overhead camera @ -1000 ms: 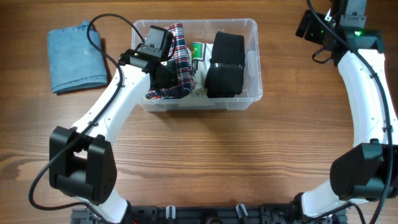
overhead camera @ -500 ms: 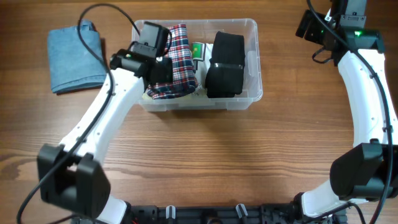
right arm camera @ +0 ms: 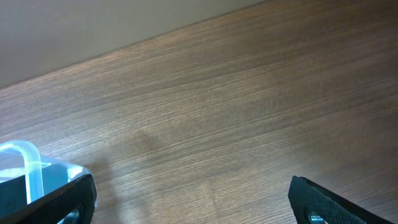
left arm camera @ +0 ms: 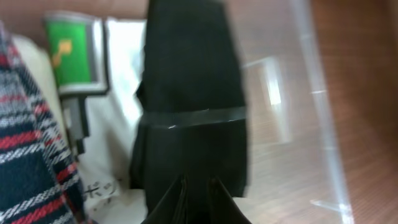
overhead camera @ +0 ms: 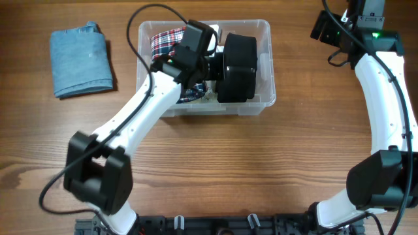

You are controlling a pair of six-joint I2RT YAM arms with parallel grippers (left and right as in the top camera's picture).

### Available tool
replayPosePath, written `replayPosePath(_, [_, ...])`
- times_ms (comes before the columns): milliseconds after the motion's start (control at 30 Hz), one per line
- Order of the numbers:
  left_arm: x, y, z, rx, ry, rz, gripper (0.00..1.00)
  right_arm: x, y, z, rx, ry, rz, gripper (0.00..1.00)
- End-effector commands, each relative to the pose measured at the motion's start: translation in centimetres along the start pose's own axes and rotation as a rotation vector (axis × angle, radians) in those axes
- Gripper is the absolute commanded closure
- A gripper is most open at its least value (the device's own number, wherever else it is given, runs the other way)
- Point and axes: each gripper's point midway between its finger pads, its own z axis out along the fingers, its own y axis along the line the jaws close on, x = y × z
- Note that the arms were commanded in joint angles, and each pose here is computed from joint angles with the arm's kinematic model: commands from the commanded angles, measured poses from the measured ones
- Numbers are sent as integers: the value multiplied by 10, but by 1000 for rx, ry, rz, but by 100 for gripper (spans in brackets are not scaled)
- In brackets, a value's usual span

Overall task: Pack container
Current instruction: 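Push the plaid cloth down into the bin with the left gripper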

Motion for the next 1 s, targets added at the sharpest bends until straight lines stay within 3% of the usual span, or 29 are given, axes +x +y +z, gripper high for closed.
replayPosePath(0, [-2,27,8,-119,-13,-41,89,6,1,7,-3,20,13,0])
replayPosePath(700, [35,90,-4,-434,112,-27,84,6,1,7,-3,21,13,0])
replayPosePath(967, [34,91,-7,-441,116,9,79,6,1,7,-3,21,12,0])
